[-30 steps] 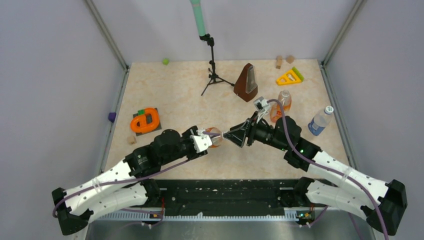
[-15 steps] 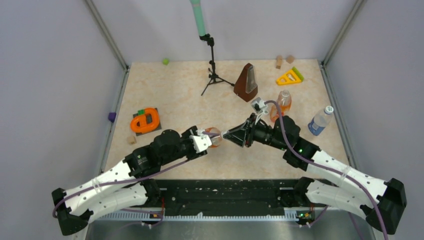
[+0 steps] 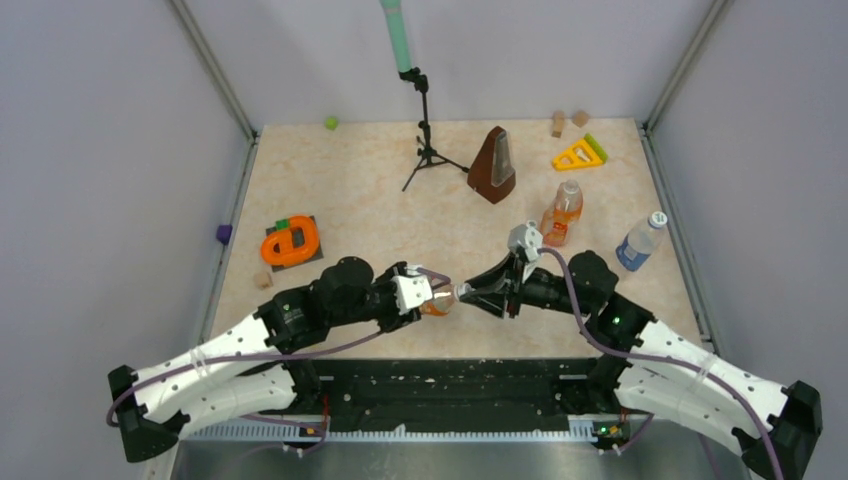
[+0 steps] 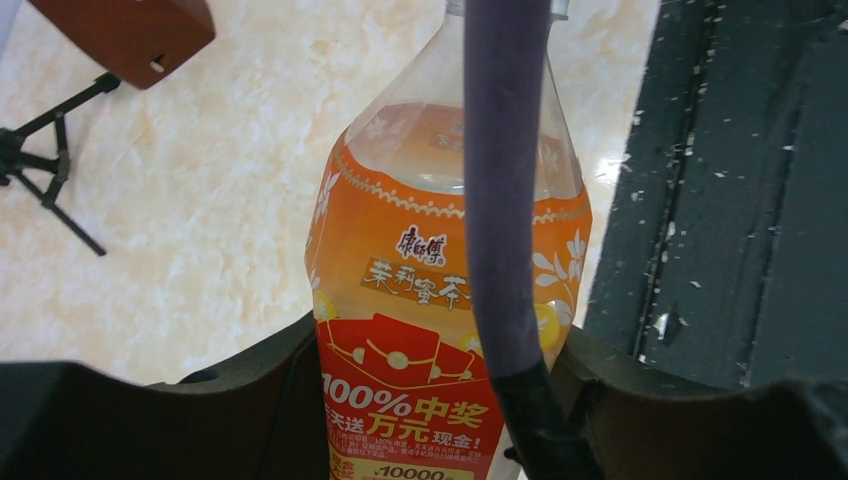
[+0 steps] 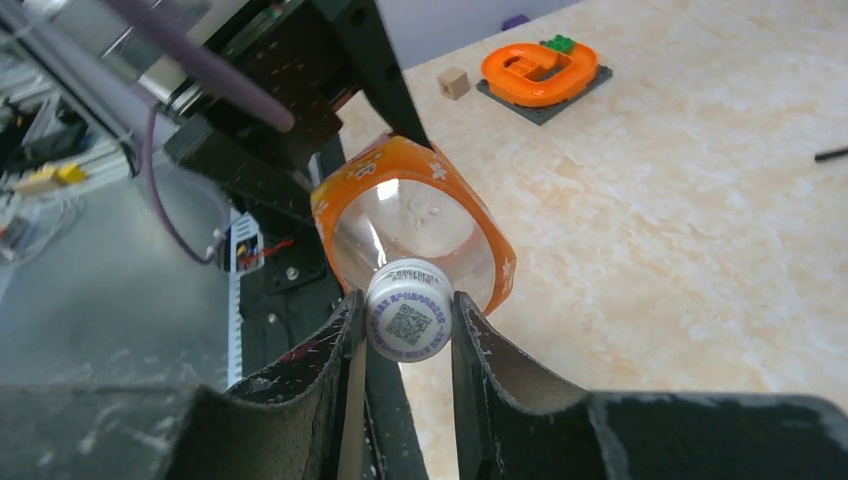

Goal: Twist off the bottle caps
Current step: Unscrew the bottle cap from the plastic bottle.

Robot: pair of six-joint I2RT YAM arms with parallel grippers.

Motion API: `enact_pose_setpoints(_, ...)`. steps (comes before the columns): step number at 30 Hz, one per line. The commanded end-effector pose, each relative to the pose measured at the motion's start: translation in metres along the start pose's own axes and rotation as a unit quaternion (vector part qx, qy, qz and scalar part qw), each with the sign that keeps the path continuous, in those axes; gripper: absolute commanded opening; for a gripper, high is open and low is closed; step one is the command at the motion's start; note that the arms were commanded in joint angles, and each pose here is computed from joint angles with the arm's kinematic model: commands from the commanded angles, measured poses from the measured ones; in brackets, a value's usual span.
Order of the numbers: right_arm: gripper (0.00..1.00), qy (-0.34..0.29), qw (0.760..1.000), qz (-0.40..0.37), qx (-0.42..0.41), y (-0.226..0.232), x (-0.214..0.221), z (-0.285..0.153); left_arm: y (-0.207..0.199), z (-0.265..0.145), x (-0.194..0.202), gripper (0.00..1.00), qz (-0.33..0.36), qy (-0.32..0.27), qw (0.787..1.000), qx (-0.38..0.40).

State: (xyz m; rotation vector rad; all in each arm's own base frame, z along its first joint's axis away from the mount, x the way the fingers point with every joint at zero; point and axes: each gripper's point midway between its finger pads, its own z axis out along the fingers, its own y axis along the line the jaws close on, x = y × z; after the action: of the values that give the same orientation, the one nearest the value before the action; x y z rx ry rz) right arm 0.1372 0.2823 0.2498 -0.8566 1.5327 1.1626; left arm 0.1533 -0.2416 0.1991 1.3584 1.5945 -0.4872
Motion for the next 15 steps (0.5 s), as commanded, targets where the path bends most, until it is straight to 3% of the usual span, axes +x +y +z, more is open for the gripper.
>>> enact_pose_setpoints(1,0.00,0.003,0.985,-0.106,-0.139,0.044,0.008,-0.014,-0.002,-0.018,-0.054,0.00,-0.022,-0.090,0.995,0.024)
enact_pose_setpoints(7,0.00,-0.008,0.959,-0.221,-0.178,0.048,0.012,-0.019,-0.026,-0.027,-0.062,0.00,-0.031,-0.105,0.990,0.090)
enact_pose_setpoints(15,0.00,-0.017,0.924,-0.311,-0.222,0.054,0.012,-0.017,-0.036,-0.029,-0.058,0.00,-0.050,-0.091,0.988,0.118)
